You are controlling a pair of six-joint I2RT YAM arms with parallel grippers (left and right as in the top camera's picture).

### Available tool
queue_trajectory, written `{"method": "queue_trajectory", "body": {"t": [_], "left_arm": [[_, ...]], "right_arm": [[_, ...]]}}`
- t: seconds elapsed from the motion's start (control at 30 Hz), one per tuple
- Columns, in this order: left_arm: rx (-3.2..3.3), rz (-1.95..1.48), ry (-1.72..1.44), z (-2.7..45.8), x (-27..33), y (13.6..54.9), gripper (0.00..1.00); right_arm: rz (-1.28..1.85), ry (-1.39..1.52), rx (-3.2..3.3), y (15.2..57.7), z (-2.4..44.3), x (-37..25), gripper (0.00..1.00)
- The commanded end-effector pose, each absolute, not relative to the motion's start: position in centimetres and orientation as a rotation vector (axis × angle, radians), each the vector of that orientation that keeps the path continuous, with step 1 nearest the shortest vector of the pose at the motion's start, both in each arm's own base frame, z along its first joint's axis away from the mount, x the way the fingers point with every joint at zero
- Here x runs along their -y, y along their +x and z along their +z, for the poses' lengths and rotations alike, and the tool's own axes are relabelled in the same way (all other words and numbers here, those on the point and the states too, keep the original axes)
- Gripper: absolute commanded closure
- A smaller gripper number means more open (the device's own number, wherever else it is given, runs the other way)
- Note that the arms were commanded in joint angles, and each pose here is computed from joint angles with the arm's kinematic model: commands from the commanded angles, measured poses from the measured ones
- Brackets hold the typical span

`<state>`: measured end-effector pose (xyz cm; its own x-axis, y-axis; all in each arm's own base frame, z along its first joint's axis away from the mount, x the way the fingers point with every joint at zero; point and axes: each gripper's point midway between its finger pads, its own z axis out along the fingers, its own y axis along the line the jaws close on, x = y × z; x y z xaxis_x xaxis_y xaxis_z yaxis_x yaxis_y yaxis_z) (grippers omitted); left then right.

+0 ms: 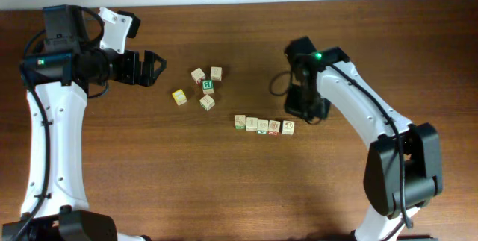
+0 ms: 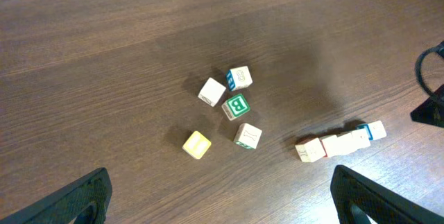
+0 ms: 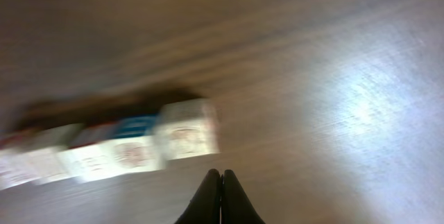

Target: Rotate 5 blocks

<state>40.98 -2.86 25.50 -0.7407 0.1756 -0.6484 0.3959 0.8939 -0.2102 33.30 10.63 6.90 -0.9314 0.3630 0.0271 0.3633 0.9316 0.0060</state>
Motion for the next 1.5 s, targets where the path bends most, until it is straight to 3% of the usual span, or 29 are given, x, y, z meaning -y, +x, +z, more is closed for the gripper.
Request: {"method": "queue_trajectory", "body": {"t": [0.0, 0.2, 0.7, 0.97, 1.23, 1.47], "left_arm": [[-2.374, -0.445, 0.434, 26.4, 3.0, 41.2, 0.01], [-2.374, -0.445, 0.434, 26.4, 3.0, 41.2, 0.01], [-2.374, -0.445, 0.434, 26.4, 3.0, 41.2, 0.01], [-2.374, -0.445, 0.434, 26.4, 3.0, 41.2, 0.01], [-2.374, -0.445, 0.434, 26.4, 3.0, 41.2, 0.01], [-2.374, -0.445, 0.434, 26.4, 3.0, 41.2, 0.01]], "right_arm": [[-0.163, -0.488, 2.999, 31.9, 4.4, -11.2, 0.96], [-0.298, -0.481, 3.004, 32.0, 1.8, -12.6, 0.96], [-0.574, -0.227, 3.131, 34.5, 2.7, -19.0, 0.96], [-0.53, -0.107, 3.181, 35.3, 7.1, -21.6, 0.96], [-0.359, -0.14, 3.13, 30.2, 3.0, -26.5, 0.96], [-0.275, -0.221, 3.102, 30.4, 0.3, -25.7, 0.96]]}}
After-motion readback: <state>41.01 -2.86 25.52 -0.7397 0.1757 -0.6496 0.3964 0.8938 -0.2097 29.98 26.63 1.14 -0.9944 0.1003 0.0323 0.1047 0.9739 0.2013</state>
